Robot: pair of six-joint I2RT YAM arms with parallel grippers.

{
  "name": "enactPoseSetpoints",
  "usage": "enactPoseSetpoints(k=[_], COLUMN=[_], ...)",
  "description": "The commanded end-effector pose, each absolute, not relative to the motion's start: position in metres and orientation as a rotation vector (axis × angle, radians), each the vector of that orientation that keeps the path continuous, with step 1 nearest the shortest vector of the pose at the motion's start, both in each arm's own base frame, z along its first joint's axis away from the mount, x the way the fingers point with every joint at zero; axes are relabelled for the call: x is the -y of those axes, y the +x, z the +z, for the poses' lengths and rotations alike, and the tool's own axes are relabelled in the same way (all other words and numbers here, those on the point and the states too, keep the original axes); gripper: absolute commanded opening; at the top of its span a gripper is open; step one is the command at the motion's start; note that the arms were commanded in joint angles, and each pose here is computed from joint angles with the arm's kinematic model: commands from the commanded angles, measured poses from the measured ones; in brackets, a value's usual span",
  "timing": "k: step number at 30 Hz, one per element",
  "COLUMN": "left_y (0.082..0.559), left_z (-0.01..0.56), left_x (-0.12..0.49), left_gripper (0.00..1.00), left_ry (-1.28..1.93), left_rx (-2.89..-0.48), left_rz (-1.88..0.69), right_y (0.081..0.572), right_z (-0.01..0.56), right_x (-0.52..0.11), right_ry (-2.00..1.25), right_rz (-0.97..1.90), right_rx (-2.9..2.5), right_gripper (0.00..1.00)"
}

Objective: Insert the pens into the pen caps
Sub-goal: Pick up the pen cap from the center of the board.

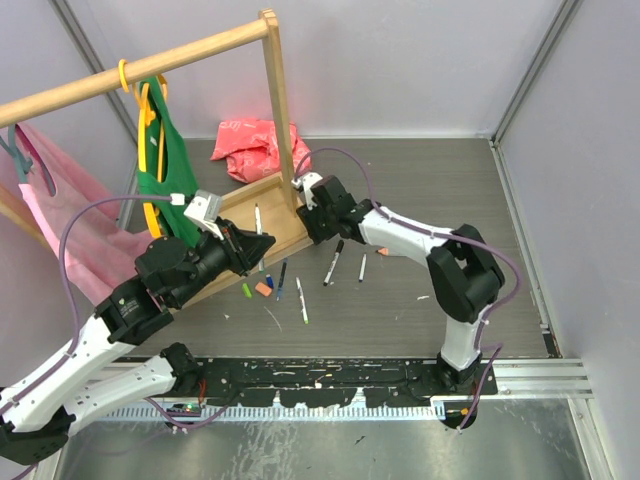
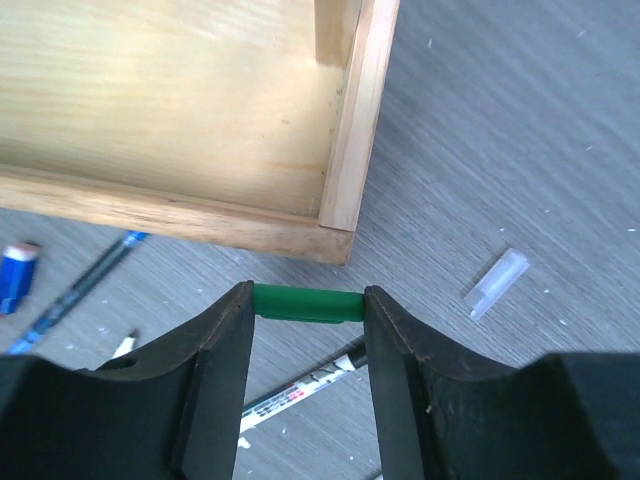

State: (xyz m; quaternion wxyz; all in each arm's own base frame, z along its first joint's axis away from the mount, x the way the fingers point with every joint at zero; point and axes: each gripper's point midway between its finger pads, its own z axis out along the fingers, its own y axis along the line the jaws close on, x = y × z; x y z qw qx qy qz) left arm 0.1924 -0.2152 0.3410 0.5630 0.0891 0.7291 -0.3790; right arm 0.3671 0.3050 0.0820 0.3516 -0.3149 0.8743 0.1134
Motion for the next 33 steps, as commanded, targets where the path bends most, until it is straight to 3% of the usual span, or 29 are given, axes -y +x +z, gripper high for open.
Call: enactPoseSetpoints(k=[1,15,33], left_y=[0.192,0.197,0.200], left_z=[0.358,0.352,0.344], left_x=[0.213,0.219,0.218], left_gripper=[0.00,0.00,0.00], left_ry=[0.186,0.188,0.176], left_rx=[-1.662,-1.679,-1.704], left_rz=[-0.920,-0.911,-0.894], right_y=[0.368,0.298,0.227], right_z=[0.144,0.149,0.073], right_x=[-0.303,-0.207,-0.236], right_ry=[-0.690,-0.102,-0.136], right_rz=[0.326,0.237,0.230], right_rx=[-2.156,-2.201,-2.340], right_gripper=[0.47,0.44,0.47])
